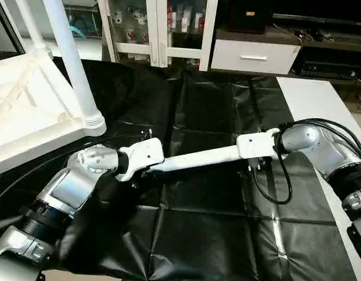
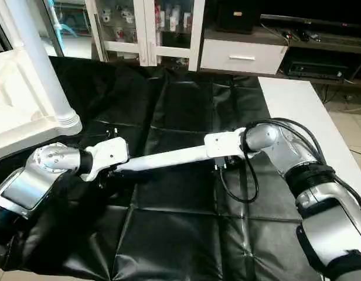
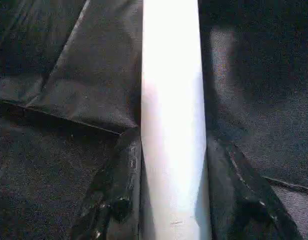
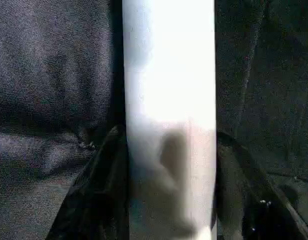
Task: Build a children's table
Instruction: Pick table leg
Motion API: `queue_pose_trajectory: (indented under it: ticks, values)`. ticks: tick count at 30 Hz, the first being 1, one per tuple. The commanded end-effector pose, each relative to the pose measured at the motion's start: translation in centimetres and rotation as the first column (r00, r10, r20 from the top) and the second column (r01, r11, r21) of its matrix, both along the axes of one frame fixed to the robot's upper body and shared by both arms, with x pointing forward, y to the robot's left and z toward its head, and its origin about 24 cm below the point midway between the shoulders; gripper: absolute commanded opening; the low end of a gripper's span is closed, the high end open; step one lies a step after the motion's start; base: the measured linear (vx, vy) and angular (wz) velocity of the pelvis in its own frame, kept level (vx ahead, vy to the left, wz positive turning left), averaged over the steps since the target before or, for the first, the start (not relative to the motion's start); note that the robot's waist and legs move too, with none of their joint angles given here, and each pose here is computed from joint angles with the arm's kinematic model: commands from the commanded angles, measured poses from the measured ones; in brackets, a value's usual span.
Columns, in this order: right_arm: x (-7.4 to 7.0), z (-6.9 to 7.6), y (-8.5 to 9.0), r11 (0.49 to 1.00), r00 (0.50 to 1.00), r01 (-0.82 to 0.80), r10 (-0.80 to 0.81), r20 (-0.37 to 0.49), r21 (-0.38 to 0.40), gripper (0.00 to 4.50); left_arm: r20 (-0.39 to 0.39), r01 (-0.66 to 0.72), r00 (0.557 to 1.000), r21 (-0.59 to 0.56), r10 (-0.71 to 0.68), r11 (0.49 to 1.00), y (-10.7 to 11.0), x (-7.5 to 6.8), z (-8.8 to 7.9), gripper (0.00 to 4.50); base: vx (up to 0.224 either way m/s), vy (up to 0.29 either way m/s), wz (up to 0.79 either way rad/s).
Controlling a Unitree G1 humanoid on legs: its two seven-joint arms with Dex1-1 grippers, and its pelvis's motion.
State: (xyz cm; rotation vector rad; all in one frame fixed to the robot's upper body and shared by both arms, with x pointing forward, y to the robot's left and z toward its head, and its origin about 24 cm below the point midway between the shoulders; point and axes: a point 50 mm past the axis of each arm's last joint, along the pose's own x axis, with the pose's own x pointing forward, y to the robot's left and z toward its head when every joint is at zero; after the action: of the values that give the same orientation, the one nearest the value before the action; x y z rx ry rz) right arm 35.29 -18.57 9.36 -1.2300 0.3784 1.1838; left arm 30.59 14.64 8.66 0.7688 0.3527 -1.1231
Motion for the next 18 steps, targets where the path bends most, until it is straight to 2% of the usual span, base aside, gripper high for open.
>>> queue_pose_trajectory:
  ticks: [1,2,3,4,5,7,8,9,10,11,12,13,14,15,17,18]
  values:
    - [0.1,-0.1,-0.8,0.999,0.999,0.04,-0.04,-0.016,0.004,1.85,0.084,-0.089,0.992,-0.045,0.093,0.995,0.5,1.2,2.1,2.06,0.0,0.0,0.0]
    - [0.1,-0.1,-1.1,0.998,0.998,0.06,-0.059,-0.016,0.017,1.85,0.032,-0.086,0.995,-0.108,0.09,0.99,0.4,1.2,2.7,2.2,0.0,0.0,0.0]
    - [0.1,-0.1,-1.2,0.997,0.998,0.067,-0.067,-0.017,0.022,1.85,0.035,-0.089,0.995,-0.119,0.094,0.989,0.4,1.3,2.8,2.2,0.0,0.0,0.0]
    - [0.1,-0.2,-2.0,0.99,0.992,0.128,-0.127,-0.017,0.062,1.85,0.049,-0.112,0.991,-0.202,0.124,0.973,0.7,1.6,3.9,2.2,0.0,0.0,0.0]
    - [0.1,-0.2,-2.0,0.99,0.992,0.128,-0.127,-0.017,0.062,1.84,0.049,-0.112,0.991,-0.202,0.124,0.973,0.7,1.6,3.9,2.31,0.0,0.0,0.0]
    - [-0.1,-0.3,-3.1,0.977,0.982,0.188,-0.187,-0.02,0.1,1.84,0.072,-0.139,0.983,-0.285,0.166,0.948,1.0,2.1,5.0,2.43,0.0,0.0,0.0]
    - [-0.2,-0.3,-4.1,0.961,0.971,0.24,-0.241,-0.014,0.136,1.83,0.093,-0.139,0.978,-0.379,0.188,0.915,1.3,2.4,6.3,2.66,0.0,0.0,0.0]
    - [-0.3,-0.3,-4.6,0.949,0.962,0.27,-0.271,-0.017,0.162,1.83,0.128,-0.138,0.968,-0.44,0.215,0.887,1.6,2.7,7.3,2.66,0.0,0.0,0.0]
    - [-0.3,-0.4,-4.6,0.948,0.962,0.272,-0.273,-0.017,0.163,1.83,0.13,-0.138,0.968,-0.443,0.216,0.886,1.6,2.7,7.3,2.67,0.0,0.0,0.0]
    - [-0.4,-0.1,-5.6,0.919,0.943,0.327,-0.333,-0.008,0.22,1.83,0.134,-0.14,0.957,-0.56,0.257,0.817,2.1,3.1,9.1,2.71,0.0,0.0,0.0]
    - [-0.5,0.1,-6.0,0.9,0.933,0.352,-0.36,-0.015,0.257,1.83,0.146,-0.137,0.947,-0.619,0.285,0.773,2.5,3.2,10.0,2.83,0.0,0.0,0.0]
    - [-0.5,0.1,-6.0,0.9,0.933,0.352,-0.36,-0.015,0.257,1.83,0.146,-0.137,0.947,-0.619,0.285,0.773,2.5,3.2,10.0,2.99,0.0,0.0,0.0]
    - [-0.8,0.6,-6.6,0.848,0.91,0.399,-0.412,-0.04,0.348,1.83,0.114,-0.154,0.934,-0.727,0.34,0.669,3.2,3.5,11.4,3.07,0.0,0.0,0.0]
    - [-1.0,1.0,-7.1,0.799,0.892,0.431,-0.447,-0.066,0.42,1.83,0.092,-0.172,0.919,-0.782,0.384,0.599,3.7,3.7,12.0,3.1,0.0,0.0,0.0]
    - [-1.4,1.7,-7.6,0.697,0.857,0.471,-0.506,-0.095,0.54,1.82,0.028,-0.24,0.886,-0.825,0.462,0.511,4.3,3.9,11.6,3.1,0.0,0.0,0.0]
    - [-1.4,1.8,-7.6,0.678,0.85,0.477,-0.517,-0.098,0.56,1.82,0.013,-0.254,0.88,-0.83,0.474,0.496,4.3,4.0,11.5,3.1,0.0,0.0,0.0]
